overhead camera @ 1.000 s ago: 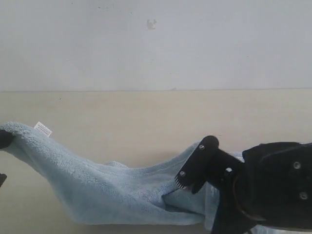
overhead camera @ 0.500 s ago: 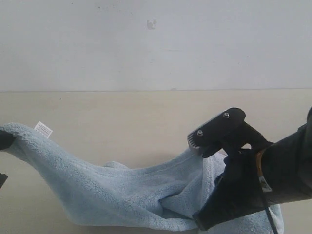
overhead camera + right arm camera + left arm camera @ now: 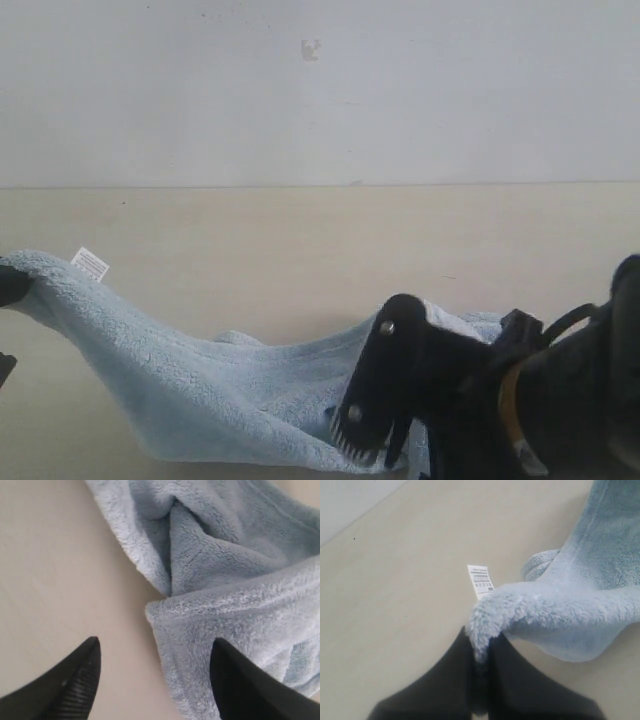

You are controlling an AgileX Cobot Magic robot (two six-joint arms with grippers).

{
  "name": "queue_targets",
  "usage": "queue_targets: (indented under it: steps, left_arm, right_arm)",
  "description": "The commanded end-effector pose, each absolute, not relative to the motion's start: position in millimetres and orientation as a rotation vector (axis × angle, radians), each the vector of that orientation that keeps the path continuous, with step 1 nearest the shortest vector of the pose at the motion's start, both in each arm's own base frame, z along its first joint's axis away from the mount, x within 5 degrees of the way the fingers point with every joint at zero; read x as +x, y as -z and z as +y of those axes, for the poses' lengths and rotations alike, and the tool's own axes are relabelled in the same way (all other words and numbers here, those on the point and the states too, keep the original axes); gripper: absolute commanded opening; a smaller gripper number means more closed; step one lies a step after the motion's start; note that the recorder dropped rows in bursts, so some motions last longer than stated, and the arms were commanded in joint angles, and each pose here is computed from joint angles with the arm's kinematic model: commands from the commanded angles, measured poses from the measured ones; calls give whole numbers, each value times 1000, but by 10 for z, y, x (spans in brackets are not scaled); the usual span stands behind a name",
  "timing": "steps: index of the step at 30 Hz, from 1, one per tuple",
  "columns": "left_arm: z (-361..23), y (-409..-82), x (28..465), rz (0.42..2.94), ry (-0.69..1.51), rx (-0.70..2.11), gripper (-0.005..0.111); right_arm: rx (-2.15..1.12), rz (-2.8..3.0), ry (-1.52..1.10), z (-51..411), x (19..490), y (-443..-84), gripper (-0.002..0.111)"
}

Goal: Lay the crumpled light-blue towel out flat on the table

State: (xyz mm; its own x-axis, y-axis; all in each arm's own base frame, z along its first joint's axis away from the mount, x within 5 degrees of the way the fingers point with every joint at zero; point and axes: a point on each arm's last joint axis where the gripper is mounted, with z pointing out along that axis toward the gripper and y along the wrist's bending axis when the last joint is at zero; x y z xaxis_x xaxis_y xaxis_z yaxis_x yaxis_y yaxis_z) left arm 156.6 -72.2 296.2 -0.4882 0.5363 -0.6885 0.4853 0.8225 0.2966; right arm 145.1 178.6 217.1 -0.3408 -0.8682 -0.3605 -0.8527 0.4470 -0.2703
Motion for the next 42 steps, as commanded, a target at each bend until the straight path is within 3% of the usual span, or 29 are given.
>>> queue_targets:
  steps: [1,5,10,21,23,26,28,29,35,42]
  left_arm:
    - [-716,-2971,1557,2162,-56,719,4]
    - [-716,-2971,1557,2162,-56,719,4]
    - [-716,-2971,1557,2162,-56,719,4]
    - [-715,-2970,1557,2164,-57,719,4]
    - [-715,-2970,1557,2164,-57,719,4]
    - [-715,-2970,1557,2164,-57,719,4]
    - [-715,-2970,1557,2164,-57,719,4]
    - [-715,-2970,1557,2164,-57,719,4]
    - [-715,-2970,1557,2164,-57,719,4]
    - [-713,-2968,1555,2167,-59,720,4]
  right_arm:
    - [-1746,2091,309,1907,1375,-1993,61]
    - [-1926,1907,526,2039,1357,-1818,61]
    - [-1853,1912,676,2103,1415,-1651,61]
    - [-1883,1864,784,2220,1513,-1229,60]
    - [-1913,1865,779,2229,1505,-1164,56]
    - [-1921,1877,812,2217,1509,-1104,29]
    - [-1894,1891,835,2203,1517,-1115,5]
    - [-1869,1905,844,2195,1521,-1125,0]
    - [-1638,1977,823,2143,1541,-1396,1]
    - [-1330,2083,499,1933,1392,-2132,1]
